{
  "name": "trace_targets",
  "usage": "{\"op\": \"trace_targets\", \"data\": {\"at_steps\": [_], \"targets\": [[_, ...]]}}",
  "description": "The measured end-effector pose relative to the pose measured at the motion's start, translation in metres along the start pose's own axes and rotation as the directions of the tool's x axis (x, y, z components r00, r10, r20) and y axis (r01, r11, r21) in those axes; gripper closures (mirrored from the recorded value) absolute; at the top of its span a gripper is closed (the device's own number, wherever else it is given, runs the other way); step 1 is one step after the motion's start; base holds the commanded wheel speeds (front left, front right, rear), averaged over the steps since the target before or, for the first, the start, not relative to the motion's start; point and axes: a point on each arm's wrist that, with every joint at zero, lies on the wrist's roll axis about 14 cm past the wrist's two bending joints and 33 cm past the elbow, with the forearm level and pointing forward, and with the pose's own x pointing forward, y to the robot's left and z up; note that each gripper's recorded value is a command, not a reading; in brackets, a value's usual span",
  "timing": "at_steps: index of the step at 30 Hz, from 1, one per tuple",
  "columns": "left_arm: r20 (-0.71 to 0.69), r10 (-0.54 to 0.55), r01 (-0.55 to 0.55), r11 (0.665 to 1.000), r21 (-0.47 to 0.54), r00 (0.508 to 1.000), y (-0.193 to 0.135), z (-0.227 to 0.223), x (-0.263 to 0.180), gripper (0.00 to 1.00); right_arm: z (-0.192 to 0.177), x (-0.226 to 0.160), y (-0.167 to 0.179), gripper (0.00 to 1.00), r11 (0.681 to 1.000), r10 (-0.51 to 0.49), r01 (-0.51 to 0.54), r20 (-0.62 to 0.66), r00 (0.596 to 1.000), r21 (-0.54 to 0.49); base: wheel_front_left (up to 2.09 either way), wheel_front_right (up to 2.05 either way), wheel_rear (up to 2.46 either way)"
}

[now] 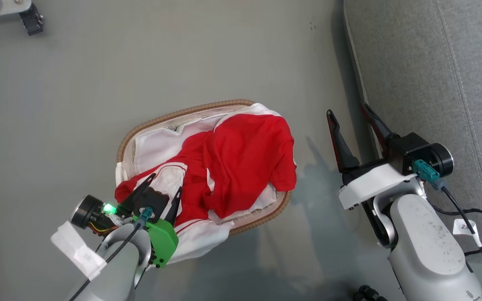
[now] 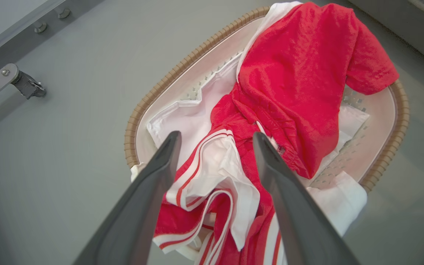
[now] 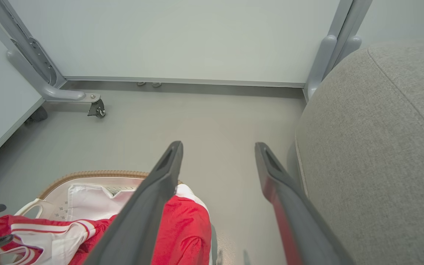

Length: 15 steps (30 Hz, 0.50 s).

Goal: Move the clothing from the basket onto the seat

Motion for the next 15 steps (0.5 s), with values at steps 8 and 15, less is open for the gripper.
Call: {"op": "trace_targets", "data": {"at_steps": [8, 15], "targets": [[-0.162, -0.111, 0.125, 0.989, 0.08, 0.98, -0.014, -0.041, 0.026, 0.0, -0.025, 0.009, -0.005, 0.0, 1.0, -0.004, 0.005, -0.052, 0.999, 0.025, 0.0, 0.0, 0.0], [-0.326, -0.145, 0.213, 0.96, 0.181, 0.934, -0.013, -0.073, 0.039, 0.0, -0.046, 0.009, -0.011, 0.0, 0.997, -0.024, 0.031, -0.099, 0.995, 0.068, 0.0, 0.0, 0.0]]}}
